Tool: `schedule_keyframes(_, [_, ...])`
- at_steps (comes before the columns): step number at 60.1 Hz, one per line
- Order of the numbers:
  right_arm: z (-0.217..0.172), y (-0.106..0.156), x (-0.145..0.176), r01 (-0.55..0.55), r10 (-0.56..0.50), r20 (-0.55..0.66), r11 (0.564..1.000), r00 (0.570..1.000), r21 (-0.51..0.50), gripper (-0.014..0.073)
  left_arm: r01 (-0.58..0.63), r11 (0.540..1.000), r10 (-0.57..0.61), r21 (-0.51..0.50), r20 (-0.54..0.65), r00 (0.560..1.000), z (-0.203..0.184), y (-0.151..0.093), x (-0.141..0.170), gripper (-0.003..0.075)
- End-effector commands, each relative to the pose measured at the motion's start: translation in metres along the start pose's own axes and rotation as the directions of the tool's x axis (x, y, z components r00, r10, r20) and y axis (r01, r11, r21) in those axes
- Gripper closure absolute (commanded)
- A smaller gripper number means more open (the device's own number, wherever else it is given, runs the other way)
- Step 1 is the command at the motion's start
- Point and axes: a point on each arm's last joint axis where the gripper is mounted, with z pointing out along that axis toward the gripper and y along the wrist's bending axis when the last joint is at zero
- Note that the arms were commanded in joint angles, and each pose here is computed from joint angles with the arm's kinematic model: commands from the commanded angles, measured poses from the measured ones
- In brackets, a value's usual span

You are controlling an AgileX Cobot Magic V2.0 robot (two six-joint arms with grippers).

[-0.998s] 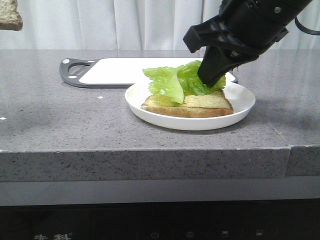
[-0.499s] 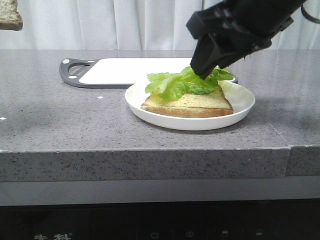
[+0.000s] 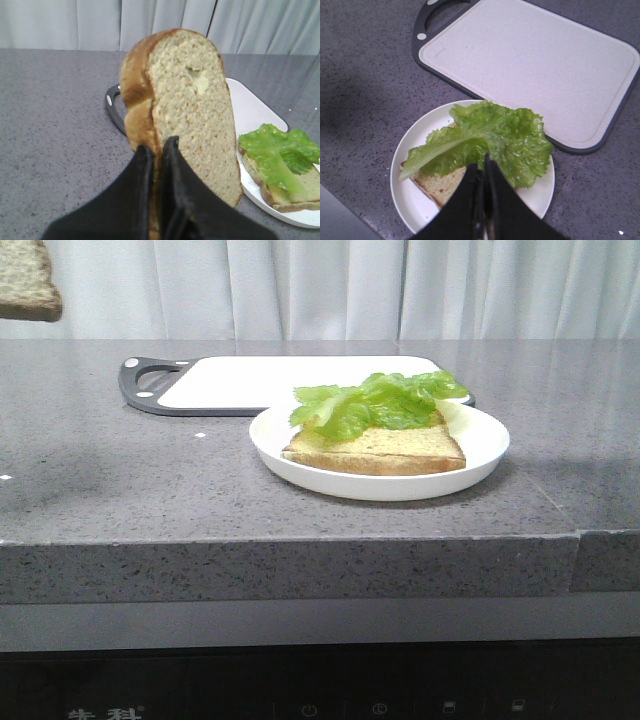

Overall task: Left arm grabs bread, right arm adds lettuce
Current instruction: 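Bring the held bread slice over the lettuce and lower it with left gripper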

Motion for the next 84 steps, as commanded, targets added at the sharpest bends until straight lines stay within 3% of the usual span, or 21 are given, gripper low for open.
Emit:
schedule_keyframes(1, [-0.033, 0.001, -0.009, 0.020, -0.024, 0.156, 0.999, 0.987, 0.030, 0.0647, 0.070, 0.997, -0.071, 0.023, 0.043, 0.997, 0.008, -0.005, -0.025, 0.0741])
schedule_keyframes(14, [-0.084, 0.008, 0.024, -0.021, 0.008, 0.309, 0.999, 0.951, 0.039, 0.0647, 0.225, 0.972, -0.208, 0.065, -0.201, 0.957, 0.053, -0.016, -0.045, 0.0741])
schedule_keyframes(20, [-0.103, 0.011, 0.044, -0.051, 0.038, 0.354, 0.998, 0.934, 0.029, 0.0647, 0.295, 0.943, -0.242, 0.157, -0.288, 0.927, 0.076, -0.028, -0.052, 0.0741])
schedule_keyframes(25, [-0.113, 0.012, 0.061, -0.052, 0.037, 0.382, 0.998, 0.924, 0.029, 0.0647, 0.376, 0.883, -0.263, 0.282, -0.367, 0.892, 0.096, -0.042, -0.056, 0.0741])
schedule_keyframes(33, [-0.125, 0.015, 0.079, -0.066, 0.054, 0.408, 0.998, 0.911, 0.017, 0.0647, 0.510, 0.741, -0.298, 0.436, -0.467, 0.833, 0.131, -0.059, -0.059, 0.0741])
schedule_keyframes(38, [-0.129, 0.016, 0.084, -0.062, 0.053, 0.398, 0.998, 0.916, 0.011, 0.0647, 0.567, 0.683, -0.314, 0.460, -0.517, 0.797, 0.154, -0.062, -0.056, 0.0741])
schedule_keyframes(47, [-0.128, 0.017, 0.087, -0.059, 0.053, 0.368, 0.998, 0.928, 0.004, 0.0647, 0.634, 0.621, -0.288, 0.461, -0.618, 0.732, 0.194, -0.068, -0.045, 0.0741])
schedule_keyframes(63, [-0.128, 0.017, 0.087, -0.059, 0.053, 0.368, 0.998, 0.928, 0.004, 0.0647, 0.665, 0.608, -0.250, 0.433, -0.690, 0.679, 0.245, -0.082, -0.022, 0.0741])
schedule_keyframes(76, [-0.128, 0.017, 0.087, -0.059, 0.053, 0.367, 0.998, 0.929, 0.004, 0.0647, 0.658, 0.629, -0.241, 0.414, -0.702, 0.671, 0.255, -0.079, -0.013, 0.0736])
schedule_keyframes(84, [-0.128, 0.017, 0.087, -0.059, 0.053, 0.367, 0.998, 0.929, 0.004, 0.0647, 0.643, 0.644, -0.222, 0.415, -0.702, 0.676, 0.255, -0.078, -0.011, 0.0641])
